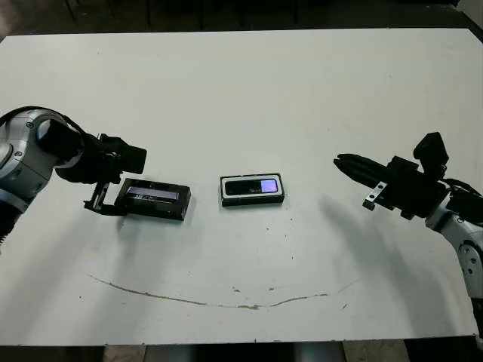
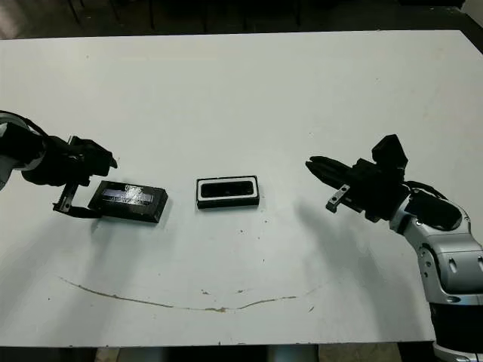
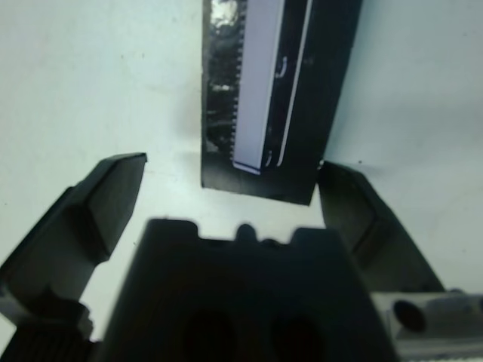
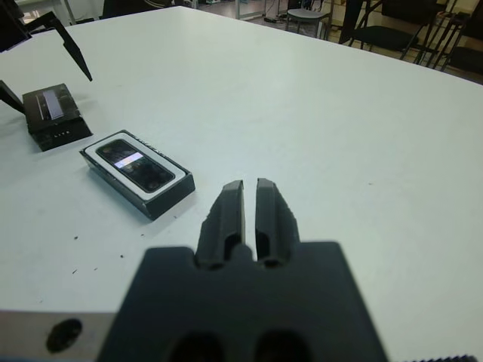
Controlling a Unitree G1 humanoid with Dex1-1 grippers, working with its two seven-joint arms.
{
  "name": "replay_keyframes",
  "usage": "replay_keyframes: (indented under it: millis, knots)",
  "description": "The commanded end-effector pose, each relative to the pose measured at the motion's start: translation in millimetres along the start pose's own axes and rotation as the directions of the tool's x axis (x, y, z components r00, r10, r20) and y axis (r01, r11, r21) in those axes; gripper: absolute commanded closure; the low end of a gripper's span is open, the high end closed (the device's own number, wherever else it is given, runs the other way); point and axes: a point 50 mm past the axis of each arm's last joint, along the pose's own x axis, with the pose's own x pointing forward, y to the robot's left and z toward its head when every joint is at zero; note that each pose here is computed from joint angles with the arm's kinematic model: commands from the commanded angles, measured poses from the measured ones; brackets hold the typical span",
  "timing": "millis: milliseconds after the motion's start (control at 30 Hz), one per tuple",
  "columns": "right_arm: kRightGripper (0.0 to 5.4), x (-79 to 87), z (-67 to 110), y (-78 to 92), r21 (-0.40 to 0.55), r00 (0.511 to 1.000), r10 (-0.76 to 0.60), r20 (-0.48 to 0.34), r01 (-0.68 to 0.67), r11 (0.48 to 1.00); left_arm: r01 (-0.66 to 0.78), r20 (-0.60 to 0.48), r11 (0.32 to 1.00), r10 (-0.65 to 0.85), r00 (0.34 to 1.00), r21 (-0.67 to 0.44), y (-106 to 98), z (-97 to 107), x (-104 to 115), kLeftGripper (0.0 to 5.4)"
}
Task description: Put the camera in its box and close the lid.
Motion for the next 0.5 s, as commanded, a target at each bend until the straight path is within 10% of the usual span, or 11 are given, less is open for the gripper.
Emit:
replay_keyframes:
  millis: [33, 500]
  knots:
    - [5.4, -4.5, -8.0, -0.8, 0.025, 1.0, -0.001, -0.025, 0.002, 1.0, 0.125, -0.01, 0.992, -0.125, 0.992, -0.01, -18.5, -4.4, 32.0, 0.01]
    - [5.4, -6.0, -12.8, -0.8, 0.017, 1.0, 0.006, -0.015, -0.006, 1.0, 0.18, 0.007, 0.983, -0.179, 0.984, -0.043, -28.6, -6.4, 59.9, 2.24]
